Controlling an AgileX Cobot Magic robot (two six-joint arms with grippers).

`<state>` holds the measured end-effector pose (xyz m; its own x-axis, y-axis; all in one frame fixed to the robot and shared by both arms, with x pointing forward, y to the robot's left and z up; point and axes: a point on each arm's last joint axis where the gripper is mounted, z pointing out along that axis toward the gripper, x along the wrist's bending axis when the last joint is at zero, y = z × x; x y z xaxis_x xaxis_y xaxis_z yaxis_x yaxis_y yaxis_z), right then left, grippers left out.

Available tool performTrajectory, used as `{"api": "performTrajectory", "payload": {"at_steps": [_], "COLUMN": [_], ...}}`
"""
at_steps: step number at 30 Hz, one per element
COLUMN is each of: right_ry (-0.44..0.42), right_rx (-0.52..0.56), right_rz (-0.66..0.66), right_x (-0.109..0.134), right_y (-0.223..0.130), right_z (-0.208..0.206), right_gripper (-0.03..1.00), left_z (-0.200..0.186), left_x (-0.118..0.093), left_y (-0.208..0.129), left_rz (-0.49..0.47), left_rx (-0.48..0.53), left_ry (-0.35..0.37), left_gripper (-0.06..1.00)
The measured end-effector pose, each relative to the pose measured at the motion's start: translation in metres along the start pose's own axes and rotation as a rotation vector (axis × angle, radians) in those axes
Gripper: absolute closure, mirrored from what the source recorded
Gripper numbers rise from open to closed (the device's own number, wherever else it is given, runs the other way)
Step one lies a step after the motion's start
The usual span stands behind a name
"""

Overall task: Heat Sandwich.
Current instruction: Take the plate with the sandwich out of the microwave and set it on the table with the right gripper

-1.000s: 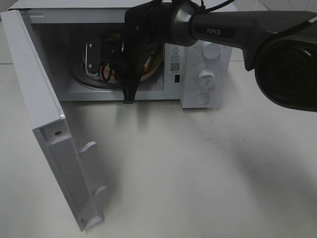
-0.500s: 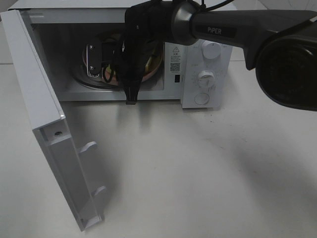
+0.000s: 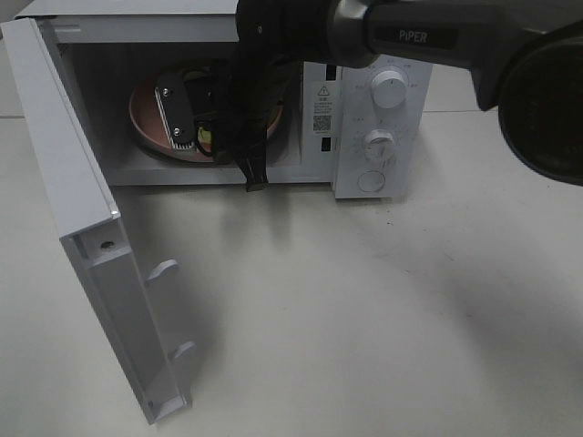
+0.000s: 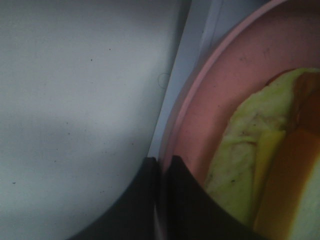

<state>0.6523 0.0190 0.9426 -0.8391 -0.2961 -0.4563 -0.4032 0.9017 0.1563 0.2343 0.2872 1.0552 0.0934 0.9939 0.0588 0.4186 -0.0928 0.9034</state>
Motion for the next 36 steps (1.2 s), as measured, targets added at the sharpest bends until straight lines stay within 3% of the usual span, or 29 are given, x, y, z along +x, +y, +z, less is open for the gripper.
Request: {"api": "performTrajectory", "payload": {"at_steps": [10,24,36], "right_ry": [-0.023,-0.001,0.069], "right_rx": [-0.066,-0.107,-0.102], "right_rz": [-0.148,-0.206,-0.243], "right_x": [0.011,0.026,0.057], "right_y": [0.003,0.004,-0.003], "right_z": [-0.016,-0.040,-0.066], "right_gripper": [0.93,0.93,0.93], "left_z": [0.000,0.000,0.000], "left_x": [0.000,0.000,0.000], "left_y": [0.000,0.000,0.000], "left_rz": [0.000,0.000,0.000], "left_rx": [0.000,0.000,0.000], "left_ry": [0.000,0.000,0.000], "left_gripper": [-0.05,-0.05,-0.05]}}
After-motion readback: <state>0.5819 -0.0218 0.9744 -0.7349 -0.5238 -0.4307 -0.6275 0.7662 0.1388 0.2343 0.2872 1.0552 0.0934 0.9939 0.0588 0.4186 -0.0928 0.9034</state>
